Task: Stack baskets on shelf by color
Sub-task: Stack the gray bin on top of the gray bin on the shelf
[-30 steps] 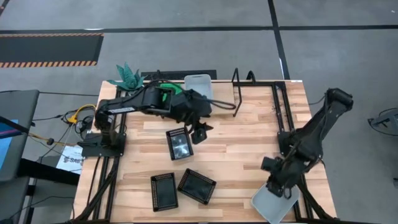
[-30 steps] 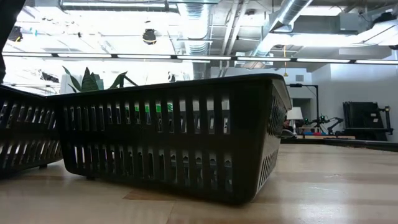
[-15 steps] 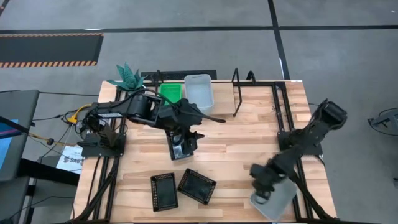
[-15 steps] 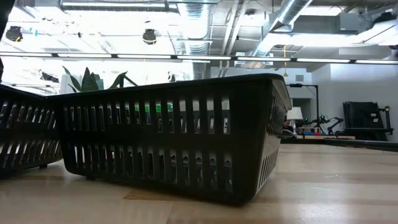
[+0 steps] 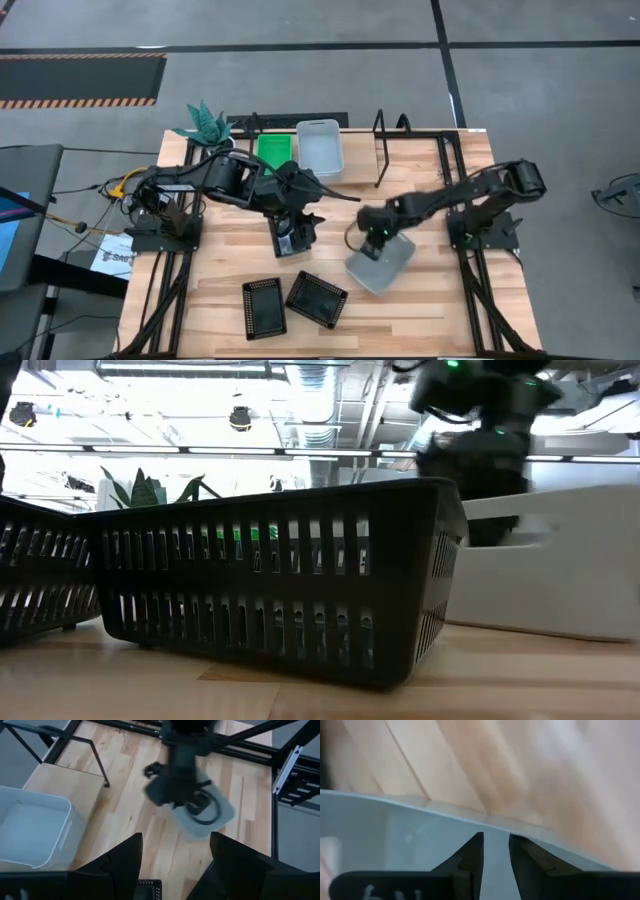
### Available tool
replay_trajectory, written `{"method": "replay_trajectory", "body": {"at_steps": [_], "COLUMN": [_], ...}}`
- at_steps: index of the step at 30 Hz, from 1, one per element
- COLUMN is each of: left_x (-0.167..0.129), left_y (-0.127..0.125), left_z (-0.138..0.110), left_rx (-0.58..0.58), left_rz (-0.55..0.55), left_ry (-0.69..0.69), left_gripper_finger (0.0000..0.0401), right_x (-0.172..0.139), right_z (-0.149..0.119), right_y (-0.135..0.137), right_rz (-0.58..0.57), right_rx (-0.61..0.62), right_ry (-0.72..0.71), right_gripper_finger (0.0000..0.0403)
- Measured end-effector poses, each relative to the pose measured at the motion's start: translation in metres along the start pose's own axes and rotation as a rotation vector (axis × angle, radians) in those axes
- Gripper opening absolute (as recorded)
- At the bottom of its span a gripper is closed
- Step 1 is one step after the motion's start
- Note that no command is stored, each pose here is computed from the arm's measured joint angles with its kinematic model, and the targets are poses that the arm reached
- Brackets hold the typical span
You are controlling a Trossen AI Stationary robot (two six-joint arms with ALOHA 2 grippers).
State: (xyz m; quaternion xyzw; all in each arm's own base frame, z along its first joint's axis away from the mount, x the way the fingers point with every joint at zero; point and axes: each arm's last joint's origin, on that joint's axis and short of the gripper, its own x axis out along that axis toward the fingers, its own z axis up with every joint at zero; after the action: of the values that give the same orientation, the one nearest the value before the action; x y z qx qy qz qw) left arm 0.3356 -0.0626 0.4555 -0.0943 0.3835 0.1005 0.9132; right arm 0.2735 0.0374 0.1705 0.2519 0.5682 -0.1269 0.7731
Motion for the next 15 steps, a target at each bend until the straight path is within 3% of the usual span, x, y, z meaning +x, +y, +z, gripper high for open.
{"method": "replay_trajectory", "body": {"at_steps": [3, 8, 11, 15], "left_x": [0.001, 0.005, 0.011, 0.033], "left_y": [0.000, -0.006, -0.018, -0.040], "left_z": [0.000, -0.004, -0.009, -0.021], "left_rx": [-0.012, 0.018, 0.073, 0.170], "left_rz": [0.001, 0.013, -0.004, -0.040], "left_ry": [-0.003, 0.011, 0.017, 0.011], "left_gripper_finger": [0.0220, 0.0220, 0.0220, 0.0220], "right_x": [-0.015, -0.067, -0.111, -0.163], "right_z": [0.021, 0.032, 0.017, -0.024], "right_y": [-0.002, 0.004, 0.011, 0.017], "right_rz": [0.021, 0.049, 0.077, 0.148], "right_rx": [-0.020, -0.031, 0.010, 0.105], "right_ry": [-0.060, -0.108, -0.114, -0.139], "right_gripper_finger": [0.0118, 0.0118, 0.0118, 0.0118]}}
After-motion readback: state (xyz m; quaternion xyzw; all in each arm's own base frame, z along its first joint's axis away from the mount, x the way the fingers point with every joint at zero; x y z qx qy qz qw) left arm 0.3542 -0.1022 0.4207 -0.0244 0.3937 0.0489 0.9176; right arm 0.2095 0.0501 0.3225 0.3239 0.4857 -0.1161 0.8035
